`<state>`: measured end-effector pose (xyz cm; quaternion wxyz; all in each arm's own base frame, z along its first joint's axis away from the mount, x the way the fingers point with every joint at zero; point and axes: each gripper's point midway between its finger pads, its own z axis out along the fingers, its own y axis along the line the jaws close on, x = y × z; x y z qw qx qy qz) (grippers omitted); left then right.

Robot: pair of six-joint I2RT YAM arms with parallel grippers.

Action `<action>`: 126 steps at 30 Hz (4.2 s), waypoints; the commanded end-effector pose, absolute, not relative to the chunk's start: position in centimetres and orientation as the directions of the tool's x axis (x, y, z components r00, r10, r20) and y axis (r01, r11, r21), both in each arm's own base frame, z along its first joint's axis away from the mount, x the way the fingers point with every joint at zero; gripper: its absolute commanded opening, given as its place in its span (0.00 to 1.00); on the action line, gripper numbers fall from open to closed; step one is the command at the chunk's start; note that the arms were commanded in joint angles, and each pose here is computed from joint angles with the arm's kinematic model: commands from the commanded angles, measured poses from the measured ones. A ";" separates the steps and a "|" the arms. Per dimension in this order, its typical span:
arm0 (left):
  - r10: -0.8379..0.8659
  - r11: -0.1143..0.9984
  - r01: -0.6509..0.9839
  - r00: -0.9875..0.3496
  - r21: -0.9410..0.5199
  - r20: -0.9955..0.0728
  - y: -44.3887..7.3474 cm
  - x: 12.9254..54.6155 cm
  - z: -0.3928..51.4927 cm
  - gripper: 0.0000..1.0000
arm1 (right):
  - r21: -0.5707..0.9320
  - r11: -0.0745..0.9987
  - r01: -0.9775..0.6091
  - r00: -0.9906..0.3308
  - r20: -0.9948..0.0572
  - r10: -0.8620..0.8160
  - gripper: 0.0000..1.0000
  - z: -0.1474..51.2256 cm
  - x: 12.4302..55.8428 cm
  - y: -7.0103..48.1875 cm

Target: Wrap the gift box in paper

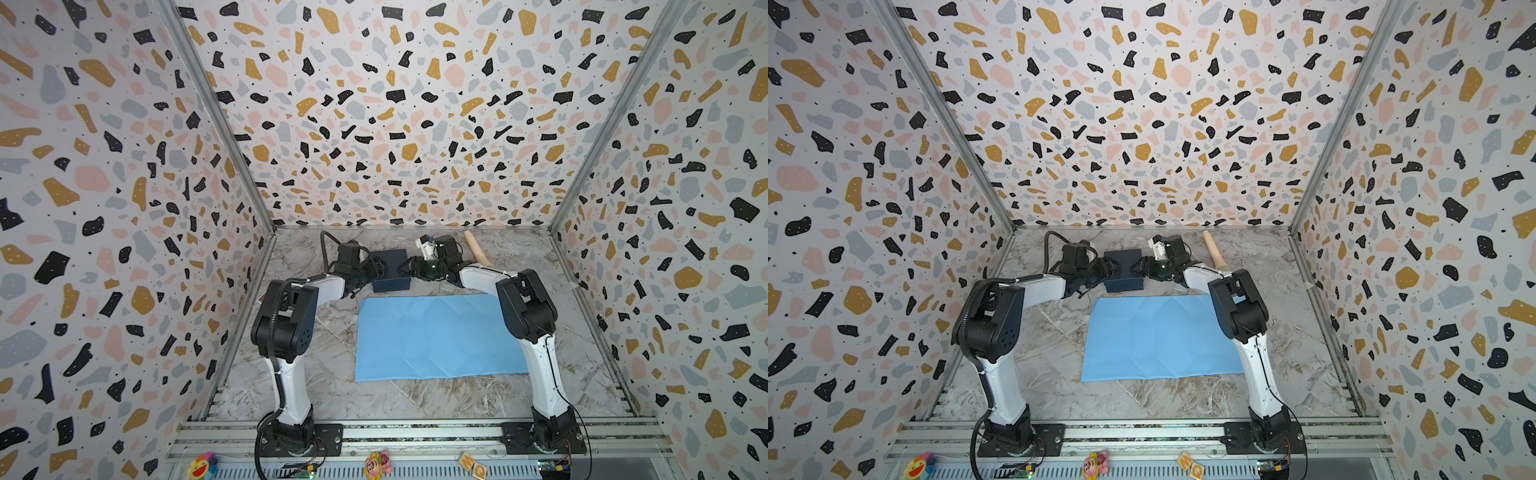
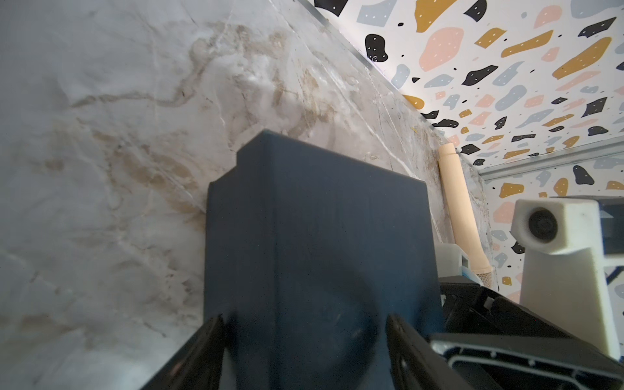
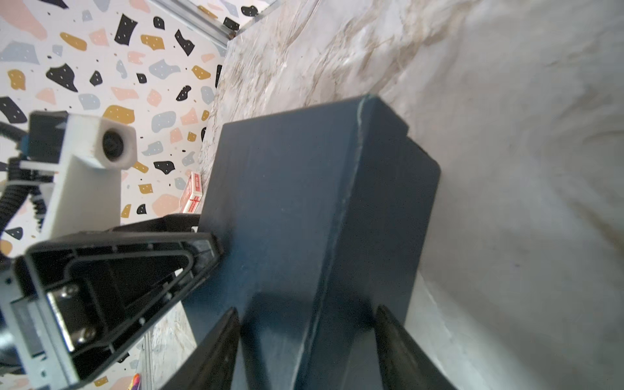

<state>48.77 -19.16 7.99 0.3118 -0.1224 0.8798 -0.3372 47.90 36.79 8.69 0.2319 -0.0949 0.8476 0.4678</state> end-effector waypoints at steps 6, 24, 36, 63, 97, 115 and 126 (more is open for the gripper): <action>-0.332 0.614 0.218 -0.800 -0.758 -0.499 -26.9 46.3 14.4 0.72 | 0.768 0.388 -0.510 -0.824 -0.565 0.035 0.58 17.2 44.8 38.3; -0.176 0.536 0.295 -0.877 -0.791 -0.447 -33.1 36.2 16.1 0.71 | 0.805 0.451 -0.385 -0.895 -0.446 0.033 0.55 16.3 34.6 32.7; -0.066 0.512 0.253 -0.941 -0.821 -0.331 -35.7 25.2 12.6 0.71 | 0.779 0.562 -0.278 -0.934 -0.357 0.032 0.55 12.0 26.6 27.3; -0.187 0.708 0.124 -0.917 -0.695 -0.354 -24.1 28.5 7.1 0.71 | 0.605 0.796 -0.022 -0.911 -0.339 0.233 0.78 7.6 29.3 12.9; -0.455 0.795 -0.131 -0.775 -0.593 -0.439 -11.1 34.8 4.9 0.67 | 0.642 0.765 -0.053 -0.971 -0.213 0.112 0.68 3.8 25.8 21.0; -0.139 0.749 0.213 -0.875 -0.627 -0.464 -23.3 33.7 8.3 0.79 | 0.592 0.803 -0.069 -0.970 -0.227 0.084 0.65 2.5 25.7 16.8; -0.090 0.765 0.203 -0.906 -0.611 -0.414 -24.8 29.7 6.4 0.72 | 0.590 0.805 -0.056 -0.976 -0.204 0.082 0.64 1.6 25.2 16.6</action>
